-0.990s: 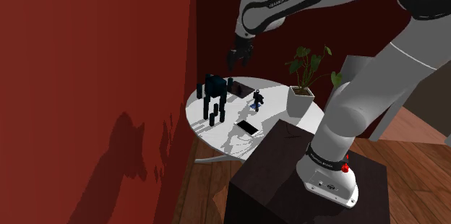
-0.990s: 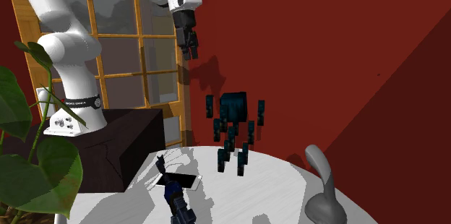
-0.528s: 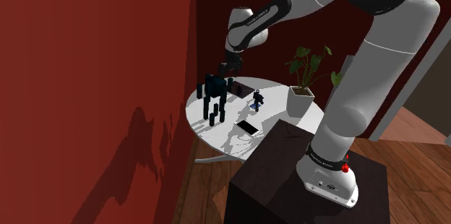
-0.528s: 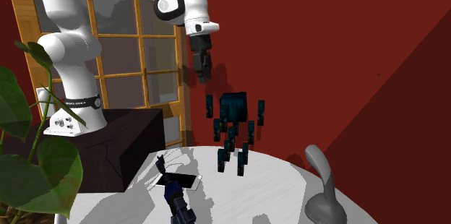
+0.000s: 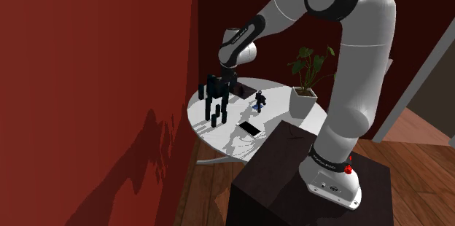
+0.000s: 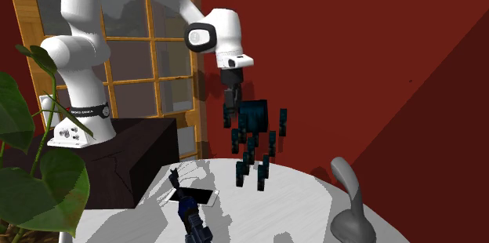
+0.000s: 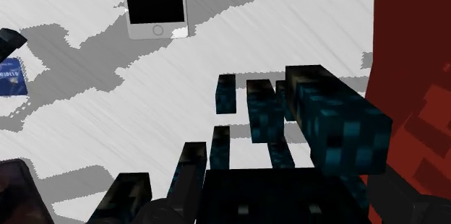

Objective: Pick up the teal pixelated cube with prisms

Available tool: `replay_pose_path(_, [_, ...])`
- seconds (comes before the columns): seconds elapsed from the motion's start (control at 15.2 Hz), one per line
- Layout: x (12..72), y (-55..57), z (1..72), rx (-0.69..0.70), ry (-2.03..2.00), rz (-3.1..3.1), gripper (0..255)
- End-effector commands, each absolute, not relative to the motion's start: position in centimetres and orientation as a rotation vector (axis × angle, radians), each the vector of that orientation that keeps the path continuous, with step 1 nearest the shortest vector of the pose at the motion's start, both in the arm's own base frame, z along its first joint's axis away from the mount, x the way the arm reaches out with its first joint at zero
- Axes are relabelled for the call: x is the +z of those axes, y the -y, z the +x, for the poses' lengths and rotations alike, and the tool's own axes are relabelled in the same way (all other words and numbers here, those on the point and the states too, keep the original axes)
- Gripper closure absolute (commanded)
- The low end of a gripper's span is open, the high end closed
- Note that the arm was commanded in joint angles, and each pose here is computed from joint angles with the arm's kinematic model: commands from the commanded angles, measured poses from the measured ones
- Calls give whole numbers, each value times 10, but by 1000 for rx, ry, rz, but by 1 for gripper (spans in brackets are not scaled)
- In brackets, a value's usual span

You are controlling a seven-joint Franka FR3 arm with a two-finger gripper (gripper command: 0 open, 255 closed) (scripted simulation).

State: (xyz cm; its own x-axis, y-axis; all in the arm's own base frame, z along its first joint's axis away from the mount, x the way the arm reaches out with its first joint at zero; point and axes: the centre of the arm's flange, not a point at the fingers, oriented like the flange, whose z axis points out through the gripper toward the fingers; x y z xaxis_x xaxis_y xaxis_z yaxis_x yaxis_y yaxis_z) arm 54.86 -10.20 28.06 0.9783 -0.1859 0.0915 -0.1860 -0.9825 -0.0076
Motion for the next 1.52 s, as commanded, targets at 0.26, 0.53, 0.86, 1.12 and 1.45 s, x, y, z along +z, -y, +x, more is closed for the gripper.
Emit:
replay_pose_path(0.26, [244,104,552,140,296,3126,0])
replay_pose_path(0.53, [230,104,552,140,296,3126,0])
replay_pose_path(0.86, [230,104,551,140,296,3126,255])
replay_pose_path(1.12, [230,104,551,140,296,3126,255])
replay_pose_path(1.45, [251,104,552,140,296,3126,255])
